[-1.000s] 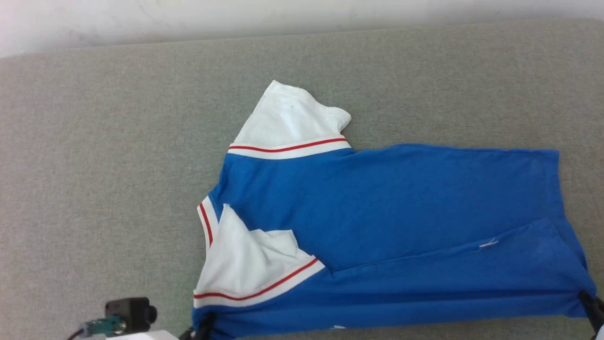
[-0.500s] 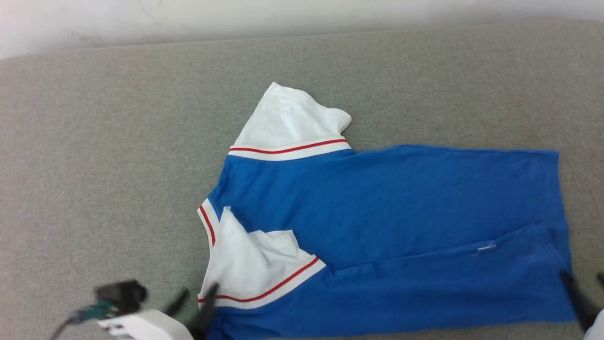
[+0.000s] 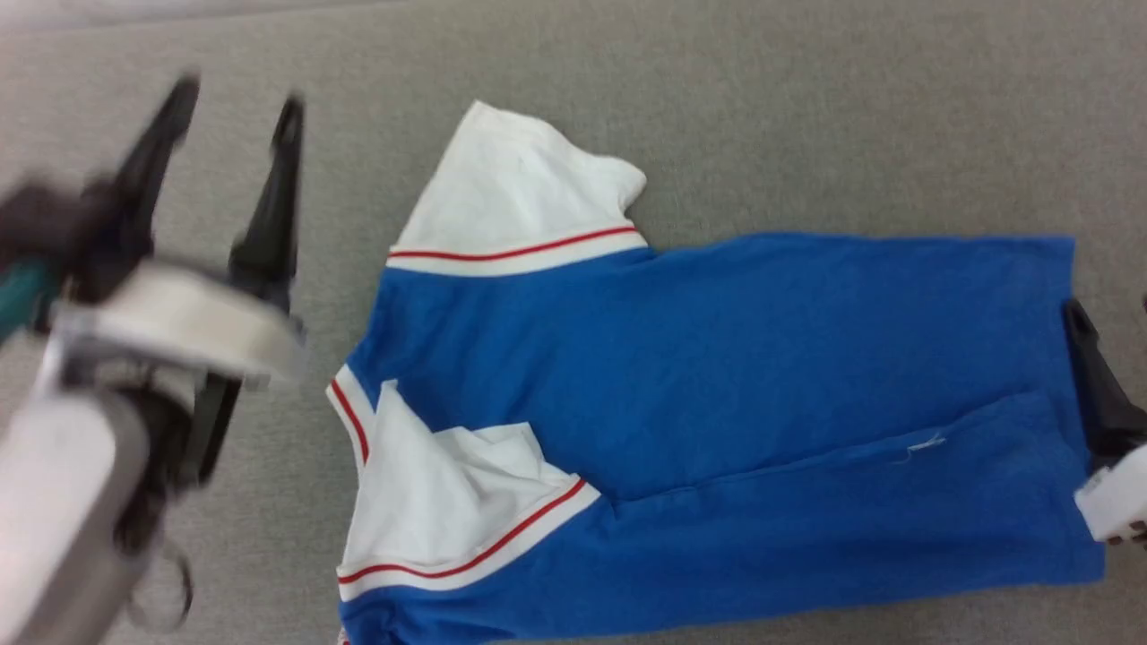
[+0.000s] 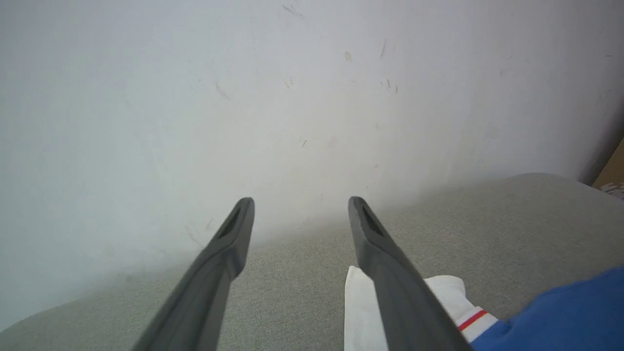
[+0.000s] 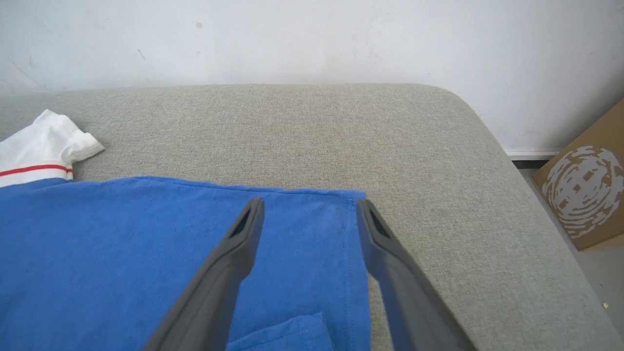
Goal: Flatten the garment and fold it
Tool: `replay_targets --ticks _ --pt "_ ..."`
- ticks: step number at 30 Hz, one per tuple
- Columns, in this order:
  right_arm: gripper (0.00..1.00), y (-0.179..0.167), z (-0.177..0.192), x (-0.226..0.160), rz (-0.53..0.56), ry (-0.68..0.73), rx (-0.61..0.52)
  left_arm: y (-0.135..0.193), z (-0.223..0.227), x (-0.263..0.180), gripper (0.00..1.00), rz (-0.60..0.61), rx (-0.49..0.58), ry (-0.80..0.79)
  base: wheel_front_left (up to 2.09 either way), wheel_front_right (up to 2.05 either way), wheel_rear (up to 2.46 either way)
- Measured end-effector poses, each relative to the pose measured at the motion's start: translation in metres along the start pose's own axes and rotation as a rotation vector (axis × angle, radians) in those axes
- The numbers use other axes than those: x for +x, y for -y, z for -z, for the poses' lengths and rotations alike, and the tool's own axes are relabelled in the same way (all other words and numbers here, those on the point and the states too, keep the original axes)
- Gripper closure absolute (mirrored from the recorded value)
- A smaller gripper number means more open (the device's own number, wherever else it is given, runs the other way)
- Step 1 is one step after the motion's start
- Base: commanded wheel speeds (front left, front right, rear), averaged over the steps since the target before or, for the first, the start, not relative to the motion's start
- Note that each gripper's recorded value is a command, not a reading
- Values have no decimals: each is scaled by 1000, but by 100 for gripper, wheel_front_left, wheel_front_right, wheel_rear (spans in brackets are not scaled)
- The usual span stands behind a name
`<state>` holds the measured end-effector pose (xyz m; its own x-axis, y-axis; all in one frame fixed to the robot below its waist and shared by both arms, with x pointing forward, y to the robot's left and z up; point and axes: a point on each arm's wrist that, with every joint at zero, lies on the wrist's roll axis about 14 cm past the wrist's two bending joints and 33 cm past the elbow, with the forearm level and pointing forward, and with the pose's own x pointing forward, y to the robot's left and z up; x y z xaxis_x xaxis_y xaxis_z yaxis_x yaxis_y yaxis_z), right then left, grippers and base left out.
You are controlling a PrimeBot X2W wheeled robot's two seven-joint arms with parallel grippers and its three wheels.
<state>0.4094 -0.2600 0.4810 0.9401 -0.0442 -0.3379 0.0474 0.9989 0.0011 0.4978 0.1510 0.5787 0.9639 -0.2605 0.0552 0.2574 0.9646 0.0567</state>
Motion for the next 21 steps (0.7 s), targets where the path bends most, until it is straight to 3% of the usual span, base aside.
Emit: replay_targets --ticks 5,11,21 --pt "0 -9 10 20 -23 -14 -6 25 21 61 0 158 71 -133 0 0 0" --pt "0 -10 32 39 -30 -61 -9 44 75 106 0 264 98 -349 0 0 0" --pt "0 12 66 38 30 -158 -18 64 179 106 0 364 90 -736 0 0 0"
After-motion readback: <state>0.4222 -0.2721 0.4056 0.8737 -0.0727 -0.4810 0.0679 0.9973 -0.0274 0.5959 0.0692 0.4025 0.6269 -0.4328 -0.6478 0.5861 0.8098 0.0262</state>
